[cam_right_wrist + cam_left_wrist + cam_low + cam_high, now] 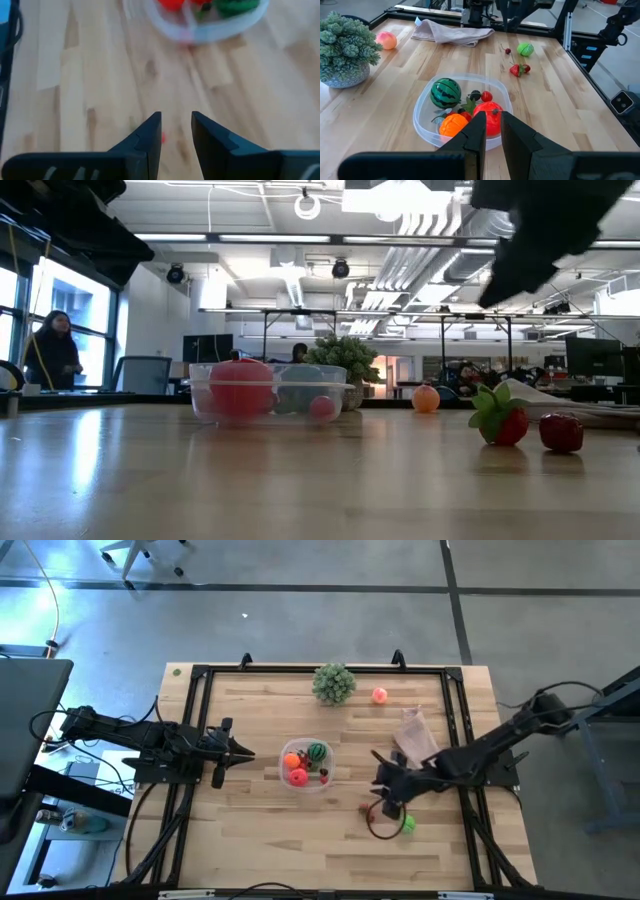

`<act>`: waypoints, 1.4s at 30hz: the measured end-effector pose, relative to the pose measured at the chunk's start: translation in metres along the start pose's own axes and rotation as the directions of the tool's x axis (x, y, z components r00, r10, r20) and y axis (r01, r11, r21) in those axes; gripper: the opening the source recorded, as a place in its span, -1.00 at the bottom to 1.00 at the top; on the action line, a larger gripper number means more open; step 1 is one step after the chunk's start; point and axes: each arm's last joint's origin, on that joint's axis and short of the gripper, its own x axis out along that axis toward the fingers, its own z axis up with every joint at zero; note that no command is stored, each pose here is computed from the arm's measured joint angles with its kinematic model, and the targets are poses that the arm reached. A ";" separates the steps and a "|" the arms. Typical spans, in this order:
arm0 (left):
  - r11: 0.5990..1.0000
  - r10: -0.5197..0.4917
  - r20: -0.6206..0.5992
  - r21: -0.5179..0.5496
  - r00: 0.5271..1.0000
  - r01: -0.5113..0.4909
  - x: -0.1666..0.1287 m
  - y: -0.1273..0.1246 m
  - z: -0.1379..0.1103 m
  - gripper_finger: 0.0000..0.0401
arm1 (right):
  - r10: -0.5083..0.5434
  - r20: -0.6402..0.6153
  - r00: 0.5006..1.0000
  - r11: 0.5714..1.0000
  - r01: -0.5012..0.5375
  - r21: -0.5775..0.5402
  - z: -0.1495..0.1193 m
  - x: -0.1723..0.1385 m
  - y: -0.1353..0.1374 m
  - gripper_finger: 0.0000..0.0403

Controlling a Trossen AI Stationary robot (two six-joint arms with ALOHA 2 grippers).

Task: Pick and placing Produce into tupperware
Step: Put the green cabbage into the transparent bin

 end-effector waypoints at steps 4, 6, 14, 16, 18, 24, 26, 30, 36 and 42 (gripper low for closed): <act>1.000 0.000 0.000 0.000 1.000 0.000 0.000 0.000 0.000 -0.77 | 0.031 -0.021 0.999 0.998 -0.030 0.050 -0.021 0.000 0.001 -0.51; 1.000 0.000 0.000 0.000 1.000 0.000 0.000 0.000 0.000 -0.77 | 0.043 -0.039 0.998 0.996 -0.040 0.074 -0.026 -0.002 0.003 -0.51; 1.000 0.000 0.000 0.000 1.000 0.000 0.000 0.000 0.000 -0.77 | 0.147 -0.132 0.980 0.977 -0.123 0.176 -0.032 -0.020 0.025 -0.51; 1.000 0.000 0.000 0.000 1.000 0.000 0.000 0.000 0.000 -0.77 | 0.133 -0.171 0.976 0.970 -0.093 0.223 -0.036 -0.025 0.028 -0.51; 1.000 0.000 0.000 0.000 1.000 0.000 0.000 0.000 0.000 -0.77 | 0.118 -0.207 0.971 0.963 -0.061 0.262 -0.041 -0.031 0.032 -0.51; 1.000 0.000 0.000 0.000 1.000 0.000 0.000 0.000 0.000 -0.77 | 0.095 -0.262 0.960 0.932 0.007 0.363 -0.050 -0.045 0.040 -0.51; 1.000 0.001 0.000 0.000 1.000 -0.001 0.000 0.000 0.000 -0.77 | 0.086 -0.279 0.956 0.919 0.032 0.393 -0.053 -0.047 0.041 -0.51; 1.000 0.000 0.001 0.000 1.000 0.000 0.000 0.000 0.000 -0.77 | 0.080 -0.312 0.947 0.893 0.071 0.444 -0.058 -0.051 0.042 -0.51; 1.000 0.000 0.000 0.000 1.000 0.000 0.000 0.000 0.000 -0.77 | 0.115 -0.351 0.929 0.880 0.069 0.471 -0.063 -0.054 0.046 -0.51; 1.000 0.000 0.001 0.000 1.000 0.000 0.000 0.000 0.000 -0.77 | 0.126 -0.362 0.924 0.875 0.068 0.479 -0.067 -0.057 0.049 -0.51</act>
